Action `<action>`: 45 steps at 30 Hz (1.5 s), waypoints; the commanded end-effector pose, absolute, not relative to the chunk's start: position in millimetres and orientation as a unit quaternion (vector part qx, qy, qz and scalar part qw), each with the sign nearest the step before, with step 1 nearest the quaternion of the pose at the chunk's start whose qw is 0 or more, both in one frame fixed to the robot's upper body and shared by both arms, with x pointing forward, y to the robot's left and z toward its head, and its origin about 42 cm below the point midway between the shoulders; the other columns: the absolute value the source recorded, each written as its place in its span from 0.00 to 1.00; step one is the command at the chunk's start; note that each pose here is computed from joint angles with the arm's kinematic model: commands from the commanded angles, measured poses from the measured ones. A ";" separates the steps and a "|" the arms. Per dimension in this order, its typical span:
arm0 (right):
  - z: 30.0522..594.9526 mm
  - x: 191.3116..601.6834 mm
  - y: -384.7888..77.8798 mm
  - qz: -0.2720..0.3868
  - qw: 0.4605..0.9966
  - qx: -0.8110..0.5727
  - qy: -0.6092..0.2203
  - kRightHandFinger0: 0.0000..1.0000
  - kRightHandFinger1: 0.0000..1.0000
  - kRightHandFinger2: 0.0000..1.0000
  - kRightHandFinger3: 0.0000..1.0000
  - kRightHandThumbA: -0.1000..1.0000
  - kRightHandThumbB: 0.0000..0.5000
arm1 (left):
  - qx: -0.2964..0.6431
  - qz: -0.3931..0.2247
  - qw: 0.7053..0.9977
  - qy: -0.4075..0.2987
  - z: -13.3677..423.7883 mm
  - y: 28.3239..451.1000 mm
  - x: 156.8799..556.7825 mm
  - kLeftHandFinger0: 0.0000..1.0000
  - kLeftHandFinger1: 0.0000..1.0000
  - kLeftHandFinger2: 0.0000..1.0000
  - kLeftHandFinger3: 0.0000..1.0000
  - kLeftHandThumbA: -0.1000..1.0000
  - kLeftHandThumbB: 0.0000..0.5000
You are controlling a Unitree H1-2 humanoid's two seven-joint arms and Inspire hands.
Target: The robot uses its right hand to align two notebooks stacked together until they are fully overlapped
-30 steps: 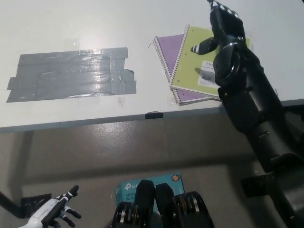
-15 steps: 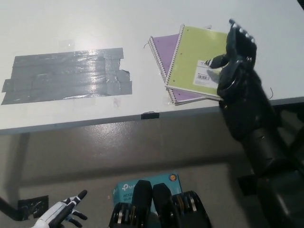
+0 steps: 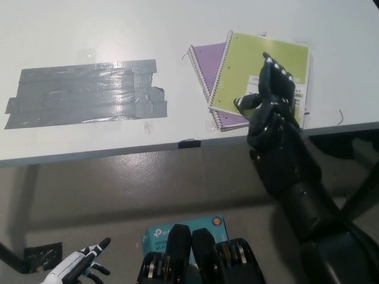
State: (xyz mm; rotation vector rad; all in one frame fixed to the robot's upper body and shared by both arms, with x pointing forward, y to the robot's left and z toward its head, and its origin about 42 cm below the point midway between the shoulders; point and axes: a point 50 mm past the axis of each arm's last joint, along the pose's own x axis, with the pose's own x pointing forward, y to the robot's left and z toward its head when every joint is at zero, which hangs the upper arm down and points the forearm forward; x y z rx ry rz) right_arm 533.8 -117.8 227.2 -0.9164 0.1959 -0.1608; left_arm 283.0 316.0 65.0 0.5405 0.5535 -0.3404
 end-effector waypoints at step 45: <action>146.9 500.4 -158.3 0.065 0.826 -0.511 0.229 1.00 1.00 1.00 1.00 1.00 1.00 | 0.270 -0.224 0.906 0.237 77.0 291.9 295.9 0.61 0.58 0.62 0.97 1.00 1.00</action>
